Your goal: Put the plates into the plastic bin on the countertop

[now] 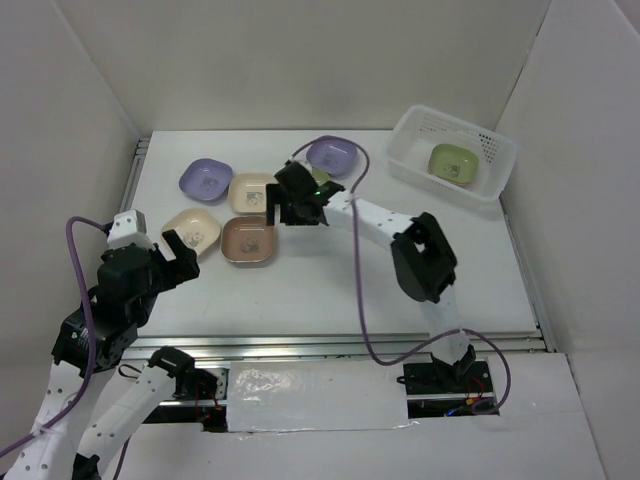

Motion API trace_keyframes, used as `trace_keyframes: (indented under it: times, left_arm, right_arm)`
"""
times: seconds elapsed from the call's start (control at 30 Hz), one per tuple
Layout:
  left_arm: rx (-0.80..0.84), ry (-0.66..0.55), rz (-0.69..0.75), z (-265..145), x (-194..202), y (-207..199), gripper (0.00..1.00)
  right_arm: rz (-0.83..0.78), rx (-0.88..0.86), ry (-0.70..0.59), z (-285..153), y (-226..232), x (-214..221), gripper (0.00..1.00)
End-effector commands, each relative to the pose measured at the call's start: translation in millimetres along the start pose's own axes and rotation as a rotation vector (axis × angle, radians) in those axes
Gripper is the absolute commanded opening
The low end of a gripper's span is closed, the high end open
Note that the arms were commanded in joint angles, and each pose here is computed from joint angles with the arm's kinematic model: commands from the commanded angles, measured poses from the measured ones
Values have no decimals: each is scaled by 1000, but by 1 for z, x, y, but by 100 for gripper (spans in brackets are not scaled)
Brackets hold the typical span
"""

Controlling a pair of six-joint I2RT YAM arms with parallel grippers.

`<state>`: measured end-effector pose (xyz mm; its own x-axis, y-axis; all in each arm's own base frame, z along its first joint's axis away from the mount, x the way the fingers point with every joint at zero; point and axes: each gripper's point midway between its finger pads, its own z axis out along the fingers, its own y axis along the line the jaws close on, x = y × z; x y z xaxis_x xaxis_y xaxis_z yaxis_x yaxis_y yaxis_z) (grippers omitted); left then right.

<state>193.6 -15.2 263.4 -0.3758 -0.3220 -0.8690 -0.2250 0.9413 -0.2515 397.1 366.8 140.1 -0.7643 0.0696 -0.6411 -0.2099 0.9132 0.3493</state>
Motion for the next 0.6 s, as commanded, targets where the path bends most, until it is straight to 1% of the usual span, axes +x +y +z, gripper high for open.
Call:
trace_keyframes:
  times: [0.0, 0.07, 0.1, 0.17, 0.2, 0.27, 0.3, 0.33, 0.37, 0.4, 0.43, 0.47, 0.5, 0.57]
  left_arm:
    - [-10, -35, -26, -1, -8, 1, 99]
    - [-4, -40, -27, -3, -9, 1, 99]
    - [-7, -43, -30, -3, -9, 2, 99]
    - [-3, -50, -34, -4, -10, 2, 99]
    - [-2, -53, -34, -5, -10, 2, 99]
    - [2, -49, -30, -5, -10, 2, 99]
    - [4, -50, -30, -5, -10, 2, 99]
    - [4, -48, -27, -5, -9, 2, 99]
    - [7, -50, -28, -5, -10, 1, 99]
    - [6, -49, -29, -5, -10, 1, 99]
    - [9, -50, -27, -5, -10, 1, 99]
    - [11, -51, -29, -6, -10, 1, 99]
    - [15, -55, -29, -6, -11, 1, 99]
    - [15, -55, -29, -6, -10, 1, 99]
  right_arm:
    - [68, 45, 86, 44, 11, 29, 92]
    - [91, 67, 129, 59, 9, 44, 90]
    - [98, 64, 149, 64, 12, 51, 88]
    - [120, 104, 195, 78, 3, 71, 84]
    - [130, 125, 218, 83, -1, 80, 74]
    - [128, 123, 234, 85, -2, 87, 66]
    - [129, 123, 244, 83, -3, 92, 51]
    - [126, 113, 244, 80, 1, 93, 42]
    - [120, 127, 256, 78, -6, 102, 17]
    - [124, 108, 232, 70, 0, 95, 9]
    - [123, 102, 220, 64, 2, 93, 8]
    - [122, 116, 228, 61, -5, 99, 9]
    - [121, 92, 204, 54, 1, 91, 11]
    - [117, 79, 199, 50, 3, 88, 11]
